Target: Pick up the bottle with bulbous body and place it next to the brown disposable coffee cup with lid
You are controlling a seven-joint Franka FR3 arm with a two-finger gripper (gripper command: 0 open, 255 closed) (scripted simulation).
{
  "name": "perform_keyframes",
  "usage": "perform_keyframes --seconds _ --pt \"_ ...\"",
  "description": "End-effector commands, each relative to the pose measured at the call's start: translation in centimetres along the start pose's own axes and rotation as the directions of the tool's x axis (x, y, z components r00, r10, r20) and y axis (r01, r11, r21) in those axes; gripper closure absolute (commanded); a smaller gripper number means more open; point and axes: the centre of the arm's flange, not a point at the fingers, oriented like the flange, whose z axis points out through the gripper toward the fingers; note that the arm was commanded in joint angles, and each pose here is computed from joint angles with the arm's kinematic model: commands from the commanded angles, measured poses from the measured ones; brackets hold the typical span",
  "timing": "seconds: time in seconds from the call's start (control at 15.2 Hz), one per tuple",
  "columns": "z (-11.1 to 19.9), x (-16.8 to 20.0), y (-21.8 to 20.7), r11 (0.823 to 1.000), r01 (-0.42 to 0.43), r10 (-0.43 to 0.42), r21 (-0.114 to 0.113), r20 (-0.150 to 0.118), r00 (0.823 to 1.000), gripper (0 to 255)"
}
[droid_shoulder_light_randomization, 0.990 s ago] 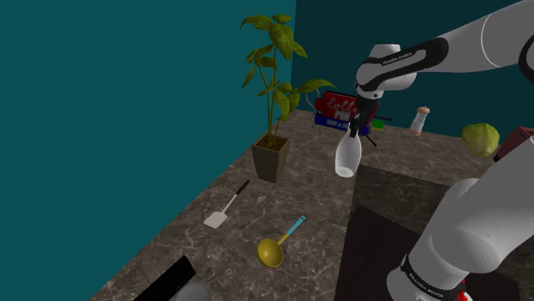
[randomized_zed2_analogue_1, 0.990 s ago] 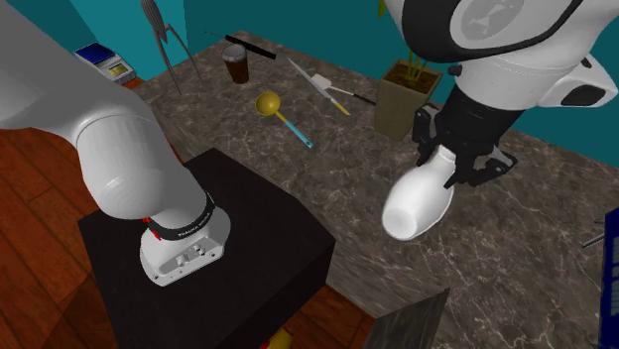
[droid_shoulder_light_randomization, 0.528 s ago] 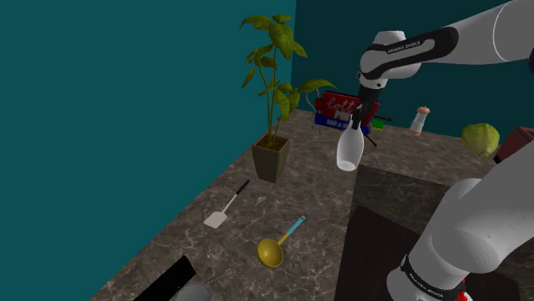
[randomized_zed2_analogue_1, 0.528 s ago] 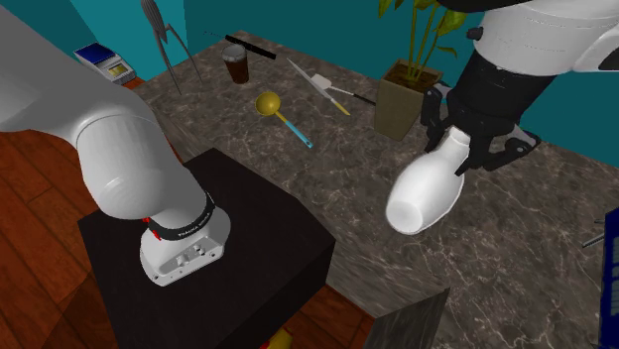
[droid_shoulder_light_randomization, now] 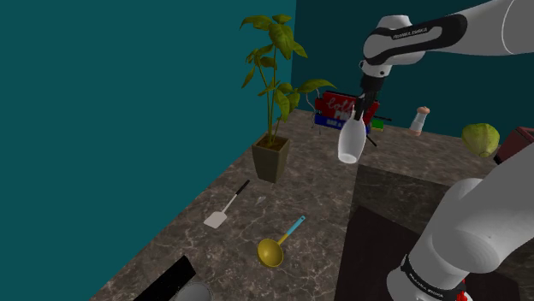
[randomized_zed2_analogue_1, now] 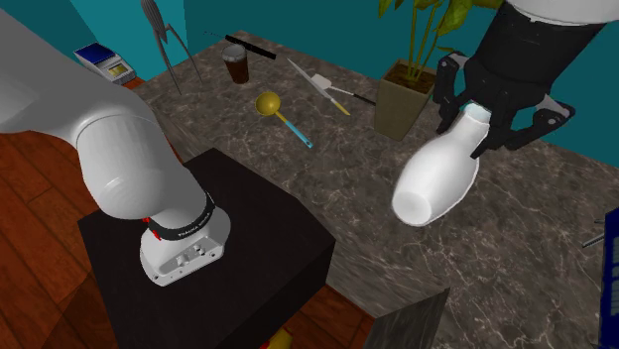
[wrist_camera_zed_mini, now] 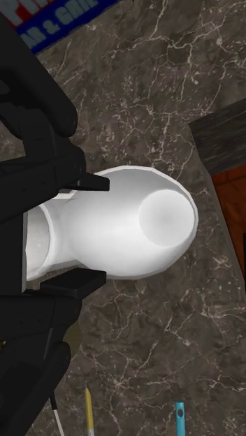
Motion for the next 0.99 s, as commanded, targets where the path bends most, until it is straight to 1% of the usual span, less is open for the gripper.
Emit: perform_keyframes --seconds 0.0,0.92 --pt "-1.1 0.0 -0.1 1.000 0.000 0.000 0.000 0.000 1.000 255" --pt "-8.5 0.6 -0.1 1.000 0.000 0.000 0.000 0.000 1.000 255"
